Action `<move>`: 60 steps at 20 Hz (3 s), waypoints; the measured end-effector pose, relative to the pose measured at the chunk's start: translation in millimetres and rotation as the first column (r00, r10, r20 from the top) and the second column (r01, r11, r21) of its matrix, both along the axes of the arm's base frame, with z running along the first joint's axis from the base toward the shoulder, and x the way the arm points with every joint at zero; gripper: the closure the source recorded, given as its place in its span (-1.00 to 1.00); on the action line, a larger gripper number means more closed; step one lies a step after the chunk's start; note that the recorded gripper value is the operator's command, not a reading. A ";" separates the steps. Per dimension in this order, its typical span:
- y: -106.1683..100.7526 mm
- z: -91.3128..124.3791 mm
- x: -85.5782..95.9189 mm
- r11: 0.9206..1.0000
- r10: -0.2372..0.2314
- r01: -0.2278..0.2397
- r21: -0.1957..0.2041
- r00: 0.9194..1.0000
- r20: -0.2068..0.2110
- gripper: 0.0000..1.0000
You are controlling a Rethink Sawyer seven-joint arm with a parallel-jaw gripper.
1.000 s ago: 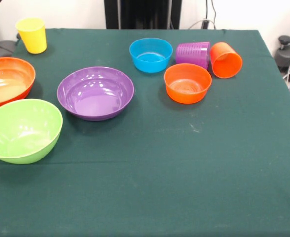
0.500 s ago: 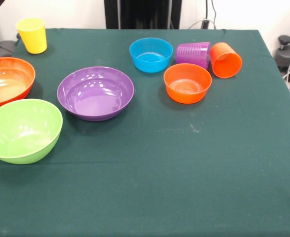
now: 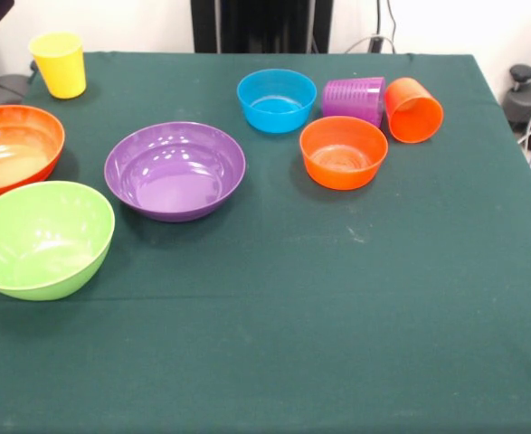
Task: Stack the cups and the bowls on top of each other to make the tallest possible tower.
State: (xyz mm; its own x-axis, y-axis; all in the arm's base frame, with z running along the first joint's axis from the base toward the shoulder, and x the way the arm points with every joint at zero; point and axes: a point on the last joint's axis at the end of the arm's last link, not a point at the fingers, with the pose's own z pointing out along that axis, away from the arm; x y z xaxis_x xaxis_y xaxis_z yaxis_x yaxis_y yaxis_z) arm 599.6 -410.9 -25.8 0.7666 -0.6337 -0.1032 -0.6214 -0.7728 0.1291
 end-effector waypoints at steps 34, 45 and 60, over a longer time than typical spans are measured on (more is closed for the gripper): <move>-31.9 142.5 35.9 0.991 0.014 -0.002 -0.133 0.996 0.089 -1.00; -46.7 171.1 31.9 0.986 0.003 0.014 -0.167 0.995 0.102 -1.00; -100.3 187.5 -13.0 0.979 -0.092 0.112 -0.173 0.989 0.117 -1.00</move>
State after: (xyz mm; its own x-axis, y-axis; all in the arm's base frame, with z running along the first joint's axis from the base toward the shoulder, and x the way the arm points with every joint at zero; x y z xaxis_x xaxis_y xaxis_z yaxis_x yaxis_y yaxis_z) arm 586.7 -511.2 161.8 0.6975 -0.7097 0.0984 -0.7135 -0.6753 0.1870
